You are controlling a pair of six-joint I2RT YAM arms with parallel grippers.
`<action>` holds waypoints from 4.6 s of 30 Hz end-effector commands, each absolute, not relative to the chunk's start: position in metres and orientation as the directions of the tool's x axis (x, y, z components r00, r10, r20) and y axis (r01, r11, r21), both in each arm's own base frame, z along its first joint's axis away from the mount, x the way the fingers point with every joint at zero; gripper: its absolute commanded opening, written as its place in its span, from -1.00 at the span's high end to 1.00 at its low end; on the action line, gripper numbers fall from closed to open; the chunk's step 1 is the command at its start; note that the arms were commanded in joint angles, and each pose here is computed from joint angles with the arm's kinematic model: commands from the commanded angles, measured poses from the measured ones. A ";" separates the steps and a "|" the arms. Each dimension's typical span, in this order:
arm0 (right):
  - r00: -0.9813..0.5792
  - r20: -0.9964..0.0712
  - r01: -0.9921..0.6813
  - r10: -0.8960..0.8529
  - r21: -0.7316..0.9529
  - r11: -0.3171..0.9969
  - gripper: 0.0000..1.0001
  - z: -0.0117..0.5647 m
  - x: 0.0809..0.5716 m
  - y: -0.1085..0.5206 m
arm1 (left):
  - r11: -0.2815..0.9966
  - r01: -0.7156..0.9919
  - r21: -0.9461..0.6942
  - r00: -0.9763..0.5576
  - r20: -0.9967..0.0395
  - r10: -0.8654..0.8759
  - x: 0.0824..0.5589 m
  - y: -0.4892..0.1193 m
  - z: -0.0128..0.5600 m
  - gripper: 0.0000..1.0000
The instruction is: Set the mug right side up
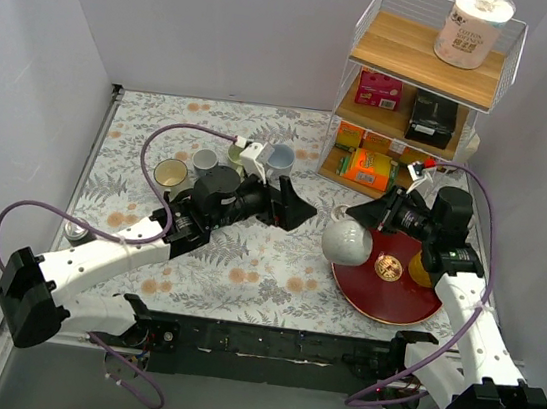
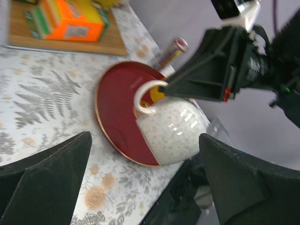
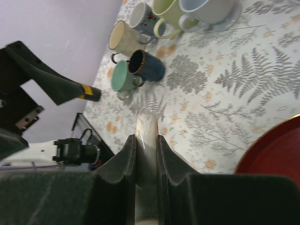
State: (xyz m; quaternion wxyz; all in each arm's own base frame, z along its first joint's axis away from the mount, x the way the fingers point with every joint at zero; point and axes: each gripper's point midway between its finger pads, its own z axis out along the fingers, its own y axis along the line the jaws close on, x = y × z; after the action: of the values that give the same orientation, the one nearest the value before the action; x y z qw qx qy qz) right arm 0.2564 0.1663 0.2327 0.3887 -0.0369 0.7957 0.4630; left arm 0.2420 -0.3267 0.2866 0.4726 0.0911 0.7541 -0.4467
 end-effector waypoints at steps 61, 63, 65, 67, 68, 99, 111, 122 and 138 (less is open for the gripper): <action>-0.776 -0.534 -0.404 0.336 0.829 0.387 -0.47 0.294 0.250 0.204 | 0.404 0.727 -0.555 -0.579 -0.812 -0.072 0.246 -0.366 0.303 1.00; -0.787 -0.513 -0.335 0.343 0.822 0.461 -0.52 0.277 0.254 0.197 | 0.500 0.711 -0.494 -0.564 -0.826 -0.014 0.251 -0.353 0.289 1.00; -0.793 -0.506 -0.279 0.341 0.798 0.535 -0.58 0.260 0.258 0.189 | 0.573 0.687 -0.447 -0.577 -0.815 0.056 0.252 -0.340 0.270 1.00; -0.808 -0.489 -0.231 0.330 0.777 0.586 -0.61 0.246 0.257 0.183 | 0.662 0.635 -0.399 -0.599 -0.795 0.096 0.259 -0.326 0.256 1.00; -0.808 -0.486 -0.212 0.332 0.767 0.605 -0.61 0.240 0.260 0.180 | 0.690 0.618 -0.378 -0.605 -0.788 0.110 0.261 -0.322 0.252 1.00; -0.826 -0.456 -0.160 0.330 0.752 0.639 -0.72 0.220 0.244 0.172 | 0.932 0.332 0.143 -0.738 -0.576 0.351 0.350 -0.277 0.161 1.00; -0.841 -0.437 -0.158 0.319 0.762 0.628 -0.73 0.221 0.240 0.175 | 0.847 0.500 0.178 -0.715 -0.466 0.520 0.355 -0.270 0.129 1.00; -0.856 -0.418 -0.150 0.305 0.765 0.626 -0.73 0.215 0.238 0.176 | 0.833 0.507 0.221 -0.712 -0.437 0.549 0.369 -0.268 0.109 0.80; -0.861 -0.409 -0.135 0.302 0.756 0.640 -0.74 0.208 0.240 0.174 | 0.866 0.452 0.212 -0.718 -0.490 0.494 0.389 -0.283 0.103 0.23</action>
State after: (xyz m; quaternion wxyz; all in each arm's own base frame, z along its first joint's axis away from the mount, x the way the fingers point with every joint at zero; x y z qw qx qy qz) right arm 0.2398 0.1734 0.2059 0.2536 0.0594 0.8687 0.4213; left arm 0.3716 -0.2777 0.0761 0.2312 0.2790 0.9311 0.0428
